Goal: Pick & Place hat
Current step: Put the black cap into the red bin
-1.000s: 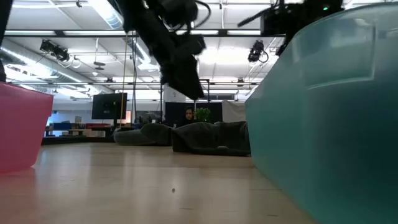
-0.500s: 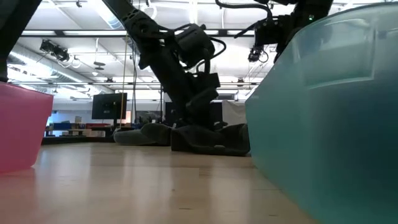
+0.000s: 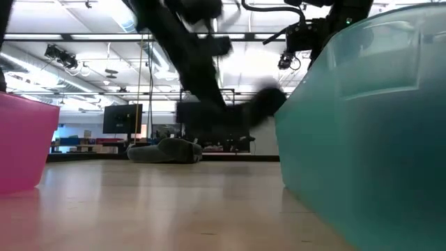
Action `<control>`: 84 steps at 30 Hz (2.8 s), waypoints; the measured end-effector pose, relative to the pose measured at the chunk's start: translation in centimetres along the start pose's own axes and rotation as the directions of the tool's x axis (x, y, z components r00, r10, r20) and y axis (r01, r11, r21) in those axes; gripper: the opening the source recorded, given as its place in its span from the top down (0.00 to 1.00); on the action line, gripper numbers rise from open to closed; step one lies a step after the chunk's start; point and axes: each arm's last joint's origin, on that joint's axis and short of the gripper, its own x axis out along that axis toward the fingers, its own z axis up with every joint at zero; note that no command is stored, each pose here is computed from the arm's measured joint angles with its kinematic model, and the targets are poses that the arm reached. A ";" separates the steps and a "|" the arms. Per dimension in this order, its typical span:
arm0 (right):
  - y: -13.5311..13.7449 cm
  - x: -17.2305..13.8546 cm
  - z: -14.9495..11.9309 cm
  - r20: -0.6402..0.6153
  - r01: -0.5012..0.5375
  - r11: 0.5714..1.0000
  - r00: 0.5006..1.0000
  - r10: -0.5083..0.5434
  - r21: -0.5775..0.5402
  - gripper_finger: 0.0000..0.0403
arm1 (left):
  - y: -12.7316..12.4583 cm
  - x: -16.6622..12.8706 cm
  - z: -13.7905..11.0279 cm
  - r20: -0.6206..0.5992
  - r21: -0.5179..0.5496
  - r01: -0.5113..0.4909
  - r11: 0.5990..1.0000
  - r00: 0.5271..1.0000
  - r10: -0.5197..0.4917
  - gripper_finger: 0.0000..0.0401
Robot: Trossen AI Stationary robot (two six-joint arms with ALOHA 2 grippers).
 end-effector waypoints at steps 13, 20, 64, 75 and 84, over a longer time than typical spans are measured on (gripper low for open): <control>0.4 -0.1 0.0 0.007 -0.016 1.000 1.000 0.016 0.015 0.68 | -4.6 -19.7 -4.2 -0.012 0.415 0.203 0.887 0.976 -0.217 0.97; 0.4 -0.1 0.1 0.023 -0.021 1.000 1.000 0.020 0.020 0.68 | -6.3 -23.7 -8.5 -0.204 0.381 0.334 0.862 0.940 -0.274 0.98; 0.6 -0.1 0.5 0.060 -0.032 0.999 0.998 0.032 -0.002 0.68 | -16.4 -18.0 -18.0 -0.296 0.767 0.441 0.466 0.888 -0.352 0.97; 0.6 -0.2 0.5 0.064 -0.030 0.999 0.997 0.033 -0.043 0.68 | -17.1 -14.5 -16.7 -0.257 0.603 0.411 0.684 0.911 -0.322 0.88; 0.6 -0.2 0.5 0.066 -0.030 0.999 0.997 0.033 -0.045 0.68 | -16.0 -13.3 -15.3 -0.234 0.433 0.371 0.821 0.926 -0.295 0.86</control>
